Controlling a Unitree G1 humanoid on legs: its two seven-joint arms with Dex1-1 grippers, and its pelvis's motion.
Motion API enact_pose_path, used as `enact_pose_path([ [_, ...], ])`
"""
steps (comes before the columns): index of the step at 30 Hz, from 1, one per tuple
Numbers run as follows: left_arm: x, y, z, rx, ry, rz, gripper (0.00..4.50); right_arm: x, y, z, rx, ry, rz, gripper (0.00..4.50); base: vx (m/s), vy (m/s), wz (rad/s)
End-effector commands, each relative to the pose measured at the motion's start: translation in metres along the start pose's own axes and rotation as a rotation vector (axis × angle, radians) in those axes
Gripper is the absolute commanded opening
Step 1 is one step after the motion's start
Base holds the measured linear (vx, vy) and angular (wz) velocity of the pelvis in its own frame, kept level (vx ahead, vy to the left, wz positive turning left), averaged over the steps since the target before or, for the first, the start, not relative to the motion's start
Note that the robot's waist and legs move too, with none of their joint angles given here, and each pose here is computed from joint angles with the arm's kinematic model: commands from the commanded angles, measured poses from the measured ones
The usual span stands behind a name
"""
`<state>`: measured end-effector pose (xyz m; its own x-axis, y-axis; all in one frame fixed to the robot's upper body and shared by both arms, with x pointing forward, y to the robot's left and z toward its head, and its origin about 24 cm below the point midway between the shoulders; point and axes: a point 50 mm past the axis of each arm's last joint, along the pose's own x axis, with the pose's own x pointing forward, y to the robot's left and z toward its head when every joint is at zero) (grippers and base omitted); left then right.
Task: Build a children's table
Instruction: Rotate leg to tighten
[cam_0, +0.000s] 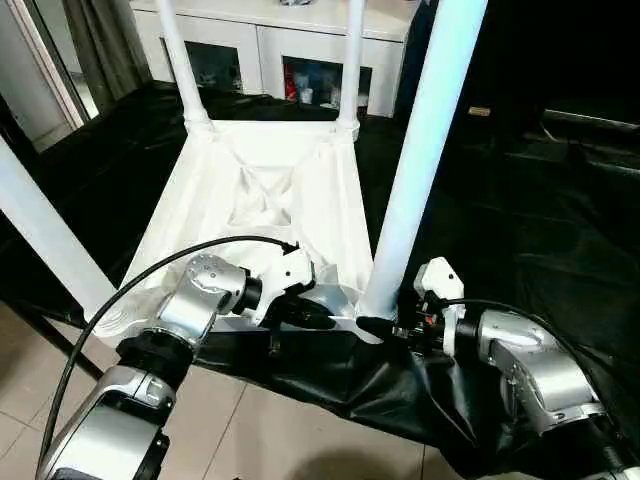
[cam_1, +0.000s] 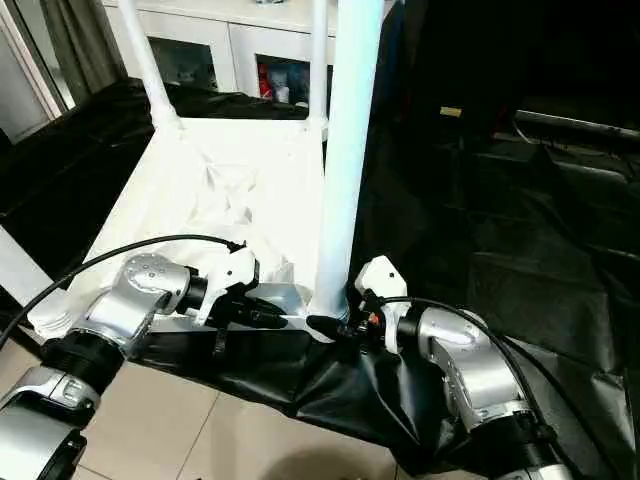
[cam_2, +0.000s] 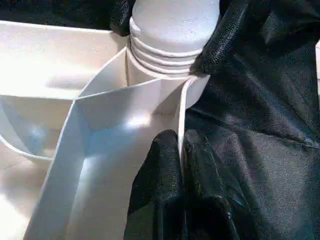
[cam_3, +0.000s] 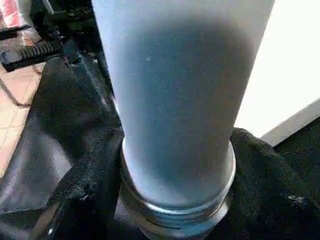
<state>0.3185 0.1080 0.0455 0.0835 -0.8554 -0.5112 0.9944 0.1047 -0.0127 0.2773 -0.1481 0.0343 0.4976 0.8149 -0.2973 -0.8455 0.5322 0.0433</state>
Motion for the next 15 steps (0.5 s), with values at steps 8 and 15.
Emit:
enact_pose_path([
  [8,0.048,0.022,0.018,-0.146,-0.033,0.403,0.0,0.023,-0.015,-0.021,0.252,-0.005,-0.654,2.72,0.0,0.0,0.0],
  [15,0.074,0.02,0.045,-0.094,-0.069,0.417,0.0,0.053,-0.003,0.003,0.227,-0.094,-0.619,2.72,0.0,0.0,0.0],
])
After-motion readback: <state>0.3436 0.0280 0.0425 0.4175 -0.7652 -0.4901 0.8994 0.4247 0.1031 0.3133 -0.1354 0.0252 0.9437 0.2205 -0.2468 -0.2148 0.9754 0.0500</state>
